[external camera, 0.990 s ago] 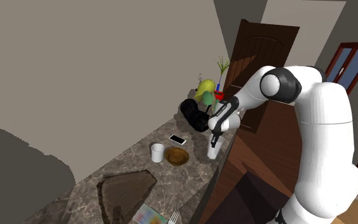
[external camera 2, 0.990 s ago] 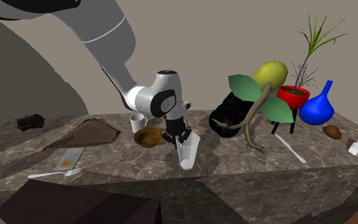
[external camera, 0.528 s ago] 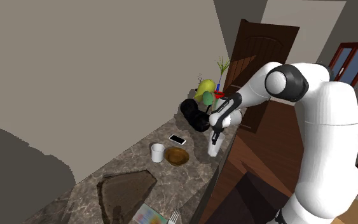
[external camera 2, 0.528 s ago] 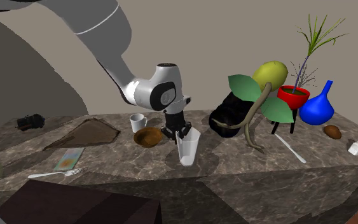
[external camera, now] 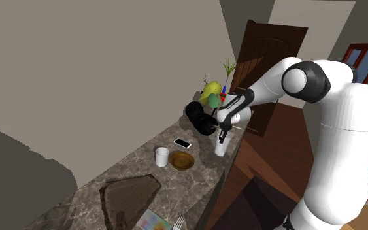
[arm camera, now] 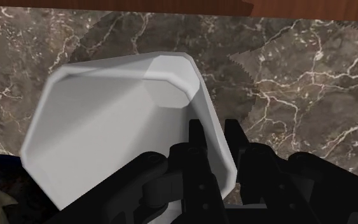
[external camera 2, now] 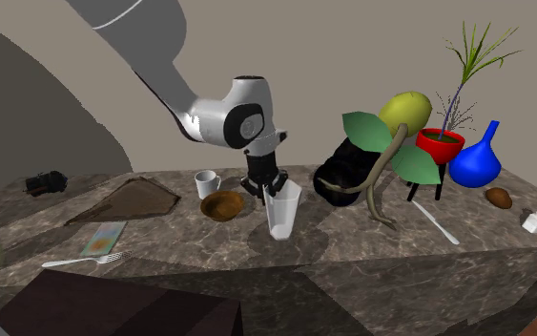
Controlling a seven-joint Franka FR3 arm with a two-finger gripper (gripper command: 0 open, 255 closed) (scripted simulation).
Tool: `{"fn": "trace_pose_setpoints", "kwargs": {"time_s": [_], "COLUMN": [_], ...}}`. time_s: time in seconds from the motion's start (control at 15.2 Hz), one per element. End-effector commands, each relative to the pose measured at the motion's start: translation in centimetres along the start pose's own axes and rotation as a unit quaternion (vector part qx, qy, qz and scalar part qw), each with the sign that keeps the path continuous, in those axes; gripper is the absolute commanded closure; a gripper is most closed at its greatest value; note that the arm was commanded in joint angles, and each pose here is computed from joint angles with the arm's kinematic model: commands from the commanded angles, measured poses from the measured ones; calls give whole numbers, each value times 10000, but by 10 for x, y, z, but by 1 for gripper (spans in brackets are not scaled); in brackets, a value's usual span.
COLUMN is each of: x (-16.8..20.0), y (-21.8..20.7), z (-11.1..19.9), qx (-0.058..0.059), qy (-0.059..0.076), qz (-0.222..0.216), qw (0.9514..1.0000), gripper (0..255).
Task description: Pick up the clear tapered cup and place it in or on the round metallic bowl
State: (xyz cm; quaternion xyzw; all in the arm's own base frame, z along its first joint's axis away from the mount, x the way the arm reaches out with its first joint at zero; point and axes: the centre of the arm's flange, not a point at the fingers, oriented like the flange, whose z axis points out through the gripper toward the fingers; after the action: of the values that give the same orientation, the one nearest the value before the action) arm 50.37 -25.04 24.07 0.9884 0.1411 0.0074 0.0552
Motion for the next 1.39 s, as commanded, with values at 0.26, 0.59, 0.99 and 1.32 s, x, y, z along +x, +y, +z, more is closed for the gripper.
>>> {"fn": "trace_pose_setpoints", "kwargs": {"time_s": [0.26,0.59,0.99,1.32], "x": [-1,8,63,109], "y": [4,-2,-55,-99], "z": [-32,-57,-79,-97], "qx": [-1,-1,-1,-1], "qy": [0,0,0,0], "qz": [1,1,0,0], "qw": [10000,10000,10000,10000], "gripper": [255,255,255,255]}}
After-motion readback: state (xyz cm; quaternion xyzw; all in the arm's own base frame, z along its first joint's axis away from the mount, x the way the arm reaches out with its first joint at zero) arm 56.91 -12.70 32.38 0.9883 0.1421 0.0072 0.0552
